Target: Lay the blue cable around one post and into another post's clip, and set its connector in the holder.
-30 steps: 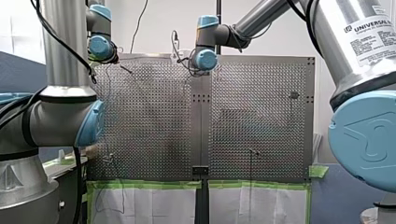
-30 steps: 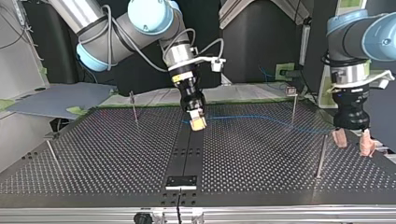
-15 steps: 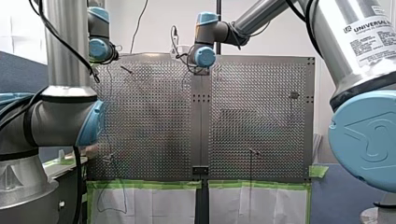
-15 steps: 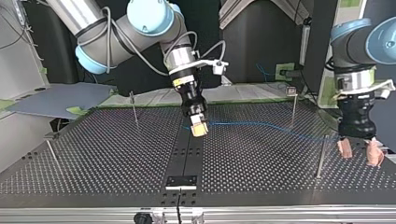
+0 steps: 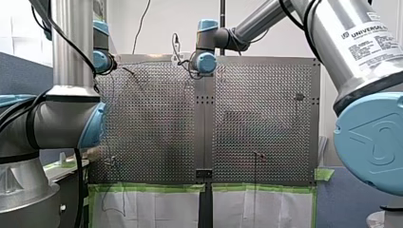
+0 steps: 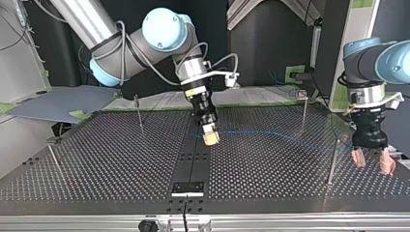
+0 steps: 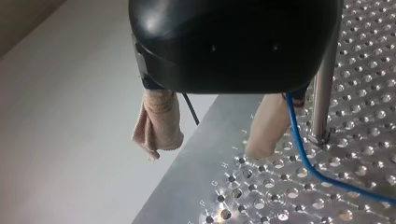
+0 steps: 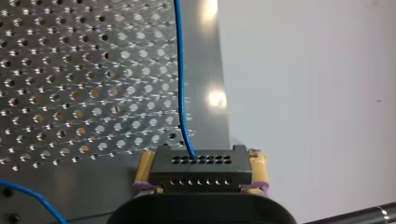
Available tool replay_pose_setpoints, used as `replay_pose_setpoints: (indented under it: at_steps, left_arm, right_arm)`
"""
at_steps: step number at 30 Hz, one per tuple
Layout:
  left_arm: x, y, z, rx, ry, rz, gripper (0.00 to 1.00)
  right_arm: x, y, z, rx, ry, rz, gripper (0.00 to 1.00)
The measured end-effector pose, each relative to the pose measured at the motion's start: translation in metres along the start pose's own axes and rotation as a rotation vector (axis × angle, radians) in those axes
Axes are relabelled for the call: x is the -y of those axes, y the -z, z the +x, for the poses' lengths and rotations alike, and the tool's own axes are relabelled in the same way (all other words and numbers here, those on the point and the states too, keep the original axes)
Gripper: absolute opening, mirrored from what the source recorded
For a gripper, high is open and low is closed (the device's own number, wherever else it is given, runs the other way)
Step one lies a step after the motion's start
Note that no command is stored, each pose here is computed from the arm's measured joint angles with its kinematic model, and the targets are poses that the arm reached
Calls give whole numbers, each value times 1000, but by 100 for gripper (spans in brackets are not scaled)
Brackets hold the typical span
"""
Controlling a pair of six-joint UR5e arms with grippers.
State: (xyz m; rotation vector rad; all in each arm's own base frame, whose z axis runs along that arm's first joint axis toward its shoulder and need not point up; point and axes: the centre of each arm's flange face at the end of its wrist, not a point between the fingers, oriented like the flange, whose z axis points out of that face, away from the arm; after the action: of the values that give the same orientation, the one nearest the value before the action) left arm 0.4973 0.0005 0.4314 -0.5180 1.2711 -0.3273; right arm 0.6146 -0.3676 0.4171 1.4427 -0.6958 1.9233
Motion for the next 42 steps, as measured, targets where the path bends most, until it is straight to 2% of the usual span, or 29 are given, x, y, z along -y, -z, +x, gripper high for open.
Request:
replay_pose_setpoints:
  at_steps: [7, 14, 22, 25, 31, 36, 42]
  left_arm:
    - [-7, -18, 8, -3, 42, 43, 100]
    - [-19, -30, 26, -41, 36, 35, 100]
    - [-23, -30, 32, -43, 33, 15, 100]
    - [-24, -28, 37, -50, 34, 11, 100]
    - [-29, -23, 55, -85, 30, 0, 100]
    - [-27, -21, 66, -109, 17, 2, 100]
    - [-21, -20, 71, -119, 16, 12, 100]
  right_arm:
    - [-9, -8, -3, -10, -2, -14, 0]
    - [-30, -15, -8, -10, 1, -44, 0]
    - [-55, -17, -31, 55, 16, -93, 0]
    - [-66, -17, -37, 81, 22, -120, 0]
    - [-97, -13, -51, 143, 30, -199, 0]
    - [-127, -3, -67, 203, 11, -258, 0]
    - [-160, 5, -81, 211, -21, -323, 0]
